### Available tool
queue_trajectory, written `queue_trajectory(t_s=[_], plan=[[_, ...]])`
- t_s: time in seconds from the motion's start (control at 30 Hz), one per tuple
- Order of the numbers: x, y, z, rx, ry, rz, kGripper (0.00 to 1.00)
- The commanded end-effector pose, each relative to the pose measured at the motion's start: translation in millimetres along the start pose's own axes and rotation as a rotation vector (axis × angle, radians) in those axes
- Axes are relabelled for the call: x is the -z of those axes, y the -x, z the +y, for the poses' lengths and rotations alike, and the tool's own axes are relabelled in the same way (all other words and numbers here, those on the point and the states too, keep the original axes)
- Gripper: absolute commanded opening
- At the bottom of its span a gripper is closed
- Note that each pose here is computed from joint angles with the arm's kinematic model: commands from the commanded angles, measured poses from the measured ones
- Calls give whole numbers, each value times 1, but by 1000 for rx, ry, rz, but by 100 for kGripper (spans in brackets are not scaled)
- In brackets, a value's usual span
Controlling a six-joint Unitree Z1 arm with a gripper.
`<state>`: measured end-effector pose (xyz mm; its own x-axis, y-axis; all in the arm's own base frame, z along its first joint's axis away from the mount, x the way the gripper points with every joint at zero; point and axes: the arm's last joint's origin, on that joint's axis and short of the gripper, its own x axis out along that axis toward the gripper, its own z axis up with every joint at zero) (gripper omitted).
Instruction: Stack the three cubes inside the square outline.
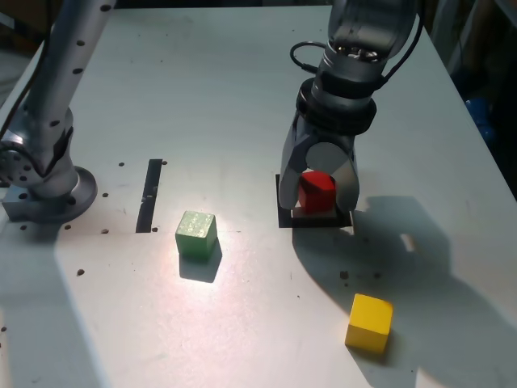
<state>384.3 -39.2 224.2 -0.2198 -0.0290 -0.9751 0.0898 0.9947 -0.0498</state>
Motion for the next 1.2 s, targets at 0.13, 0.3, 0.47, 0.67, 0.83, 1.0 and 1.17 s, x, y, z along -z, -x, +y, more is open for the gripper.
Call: queue_trajectory(t_s=[0.13, 0.3, 0.47, 0.67, 0.83, 1.0, 1.17], plan=[[14, 10, -2, -11, 0, -26, 99], [29, 19, -8, -35, -6, -37, 99], [33, 29, -26, -70, -59, -40, 99], [32, 42, -60, -120, -173, -42, 99], [24, 45, -93, -141, -271, -24, 99], [13, 40, -130, -141, -341, -16, 98], [5, 32, -162, -131, -380, -23, 98]])
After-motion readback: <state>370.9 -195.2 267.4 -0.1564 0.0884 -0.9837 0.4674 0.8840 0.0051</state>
